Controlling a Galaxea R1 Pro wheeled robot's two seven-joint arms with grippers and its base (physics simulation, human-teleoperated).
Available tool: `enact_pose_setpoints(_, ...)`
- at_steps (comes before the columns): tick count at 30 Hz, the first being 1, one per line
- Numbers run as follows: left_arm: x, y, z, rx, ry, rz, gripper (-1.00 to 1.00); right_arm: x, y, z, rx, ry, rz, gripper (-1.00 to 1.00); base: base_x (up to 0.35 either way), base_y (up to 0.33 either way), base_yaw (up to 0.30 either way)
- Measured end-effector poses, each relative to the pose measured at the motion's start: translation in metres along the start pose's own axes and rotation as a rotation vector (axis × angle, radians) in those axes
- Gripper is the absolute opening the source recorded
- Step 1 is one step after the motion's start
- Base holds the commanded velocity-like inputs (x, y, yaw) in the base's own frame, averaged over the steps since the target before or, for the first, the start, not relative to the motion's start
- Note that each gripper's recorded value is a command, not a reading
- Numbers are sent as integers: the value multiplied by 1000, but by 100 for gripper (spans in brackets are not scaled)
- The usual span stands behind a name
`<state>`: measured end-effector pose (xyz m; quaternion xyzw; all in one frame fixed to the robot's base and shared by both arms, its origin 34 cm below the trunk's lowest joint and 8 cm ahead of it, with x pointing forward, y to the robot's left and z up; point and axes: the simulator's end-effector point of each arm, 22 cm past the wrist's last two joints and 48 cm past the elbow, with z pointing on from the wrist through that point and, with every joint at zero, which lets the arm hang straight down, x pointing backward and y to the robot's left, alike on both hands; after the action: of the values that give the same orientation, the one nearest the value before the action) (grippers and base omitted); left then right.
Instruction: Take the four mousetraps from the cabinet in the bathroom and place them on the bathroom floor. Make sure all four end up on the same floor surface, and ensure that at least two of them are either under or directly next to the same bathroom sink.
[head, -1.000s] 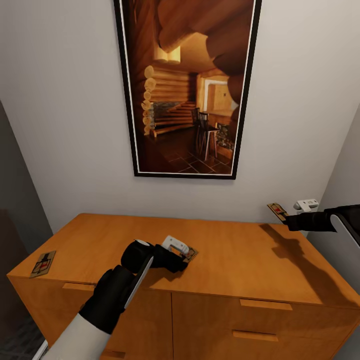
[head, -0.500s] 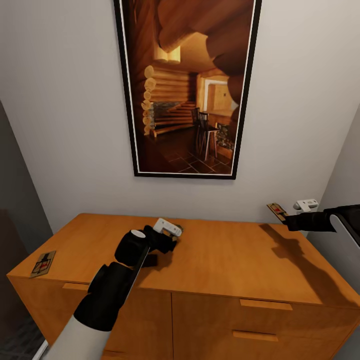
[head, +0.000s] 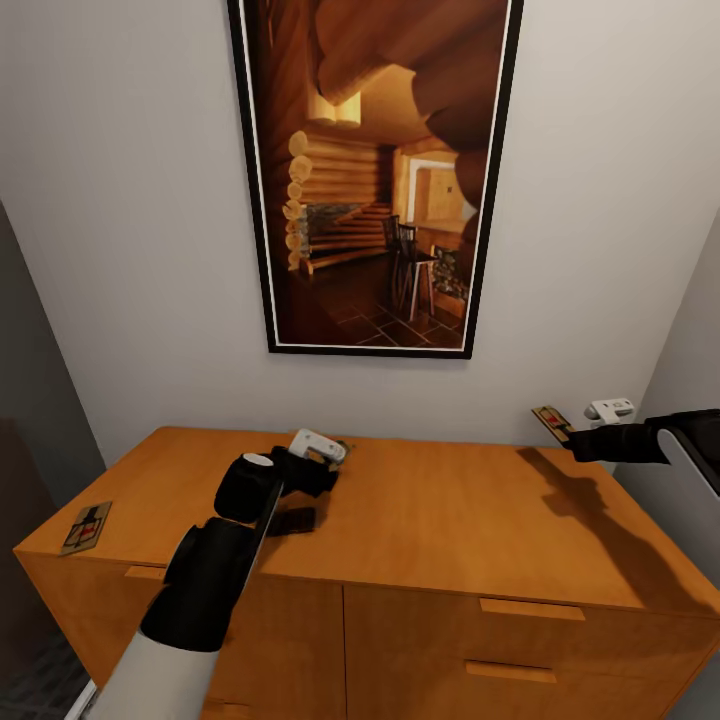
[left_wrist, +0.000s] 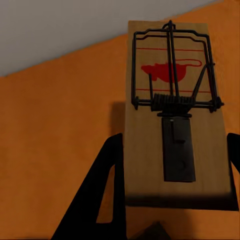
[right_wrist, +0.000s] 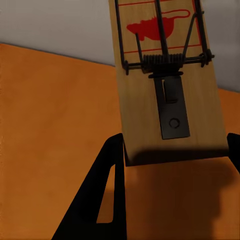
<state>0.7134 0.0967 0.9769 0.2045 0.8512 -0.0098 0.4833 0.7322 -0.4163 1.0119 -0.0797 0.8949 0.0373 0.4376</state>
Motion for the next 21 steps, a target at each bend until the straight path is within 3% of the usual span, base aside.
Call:
enact_pose_setpoints(4, 6, 22, 0, -17, 5, -76, -100, 0, 3, 2, -1, -1, 0, -100, 0, 0, 0)
enact_pose_setpoints(7, 8, 28, 0, -18, 5, -100, -100, -1, 5, 3, -4, -2, 1, -100, 0, 0, 0)
enact_pose_setpoints(18, 10, 35, 0, -24, 6, -126, -100, -3, 15, 7, -22, -14, 0, -100, 0, 0, 0)
enact_pose_setpoints(21, 13, 45, -1, -37, 8, -151, -100, -4, 15, 7, -23, -15, 0, -100, 0, 0, 0)
